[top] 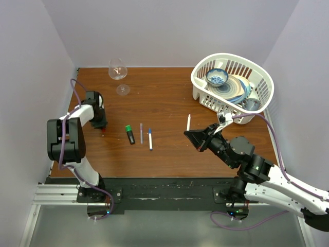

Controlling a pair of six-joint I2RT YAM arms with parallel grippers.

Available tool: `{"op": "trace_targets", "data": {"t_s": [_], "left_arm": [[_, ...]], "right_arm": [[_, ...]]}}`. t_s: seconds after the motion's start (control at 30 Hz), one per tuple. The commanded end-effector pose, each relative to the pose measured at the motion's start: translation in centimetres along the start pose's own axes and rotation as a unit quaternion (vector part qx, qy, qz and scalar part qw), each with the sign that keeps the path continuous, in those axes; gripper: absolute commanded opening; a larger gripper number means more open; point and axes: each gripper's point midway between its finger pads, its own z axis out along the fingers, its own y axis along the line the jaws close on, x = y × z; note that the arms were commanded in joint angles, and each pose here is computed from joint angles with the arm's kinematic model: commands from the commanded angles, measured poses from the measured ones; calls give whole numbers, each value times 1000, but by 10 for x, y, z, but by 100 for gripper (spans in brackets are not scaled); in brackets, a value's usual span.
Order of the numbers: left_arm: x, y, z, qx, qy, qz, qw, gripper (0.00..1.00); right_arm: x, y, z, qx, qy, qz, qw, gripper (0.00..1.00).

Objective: Insert the pens into the pen caps

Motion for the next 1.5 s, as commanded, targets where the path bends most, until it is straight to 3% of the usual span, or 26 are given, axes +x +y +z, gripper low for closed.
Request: {"op": "trace_targets", "data": {"t_s": [0.0, 0.07, 0.1, 0.17, 0.2, 0.23, 0.3, 0.33, 0.4, 0.43, 0.47, 0.53, 0.57, 0.63, 0.67, 0.77, 0.97, 1.47], "left_arm": [[-19, -37, -38, 55, -67, 8, 996, 0], [-23, -55, -57, 96, -93, -4, 991, 0], [-34, -82, -85, 157, -134, 6, 979, 0], [-29, -112, -111, 226, -158, -6, 961, 0], [-38, -132, -146, 287, -197, -21, 937, 0], [-30, -144, -156, 318, -202, -27, 926, 0], [-31, -178, -215, 429, -245, -35, 869, 0], [-22, -186, -223, 458, -248, -43, 853, 0], [-18, -204, -282, 548, -285, -60, 784, 0], [-5, -206, -279, 567, -275, -72, 773, 0], [-1, -209, -309, 604, -303, -66, 734, 0], [15, -213, -316, 637, -281, -90, 712, 0], [17, -212, -331, 654, -295, -87, 691, 0], [27, -213, -335, 670, -283, -97, 680, 0], [29, -210, -347, 681, -297, -96, 663, 0], [35, -204, -356, 692, -304, -105, 647, 0], [41, -199, -362, 697, -308, -104, 639, 0], [48, -201, -359, 698, -302, -93, 643, 0]], "right_arm": [[9, 6, 4, -18, 17, 0, 1000, 0], [20, 13, 6, -39, 37, -4, 999, 0], [24, 15, 6, -47, 44, -3, 998, 0], [35, 22, 9, -70, 64, -2, 996, 0], [35, 27, 11, -82, 61, 1, 995, 0], [41, 29, 13, -90, 68, 1, 994, 0], [46, 38, 18, -112, 73, 7, 991, 0], [50, 39, 20, -117, 78, 8, 990, 0], [56, 46, 27, -132, 83, 16, 988, 0], [54, 51, 30, -141, 76, 20, 987, 0], [55, 51, 34, -141, 77, 21, 987, 0], [58, 59, 41, -156, 78, 23, 984, 0], [58, 60, 44, -159, 78, 24, 984, 0], [60, 66, 52, -166, 79, 29, 983, 0], [61, 68, 55, -169, 80, 33, 982, 0], [68, 74, 65, -174, 91, 37, 980, 0], [73, 85, 72, -180, 94, 37, 978, 0], [77, 96, 79, -187, 102, 40, 976, 0]]}}
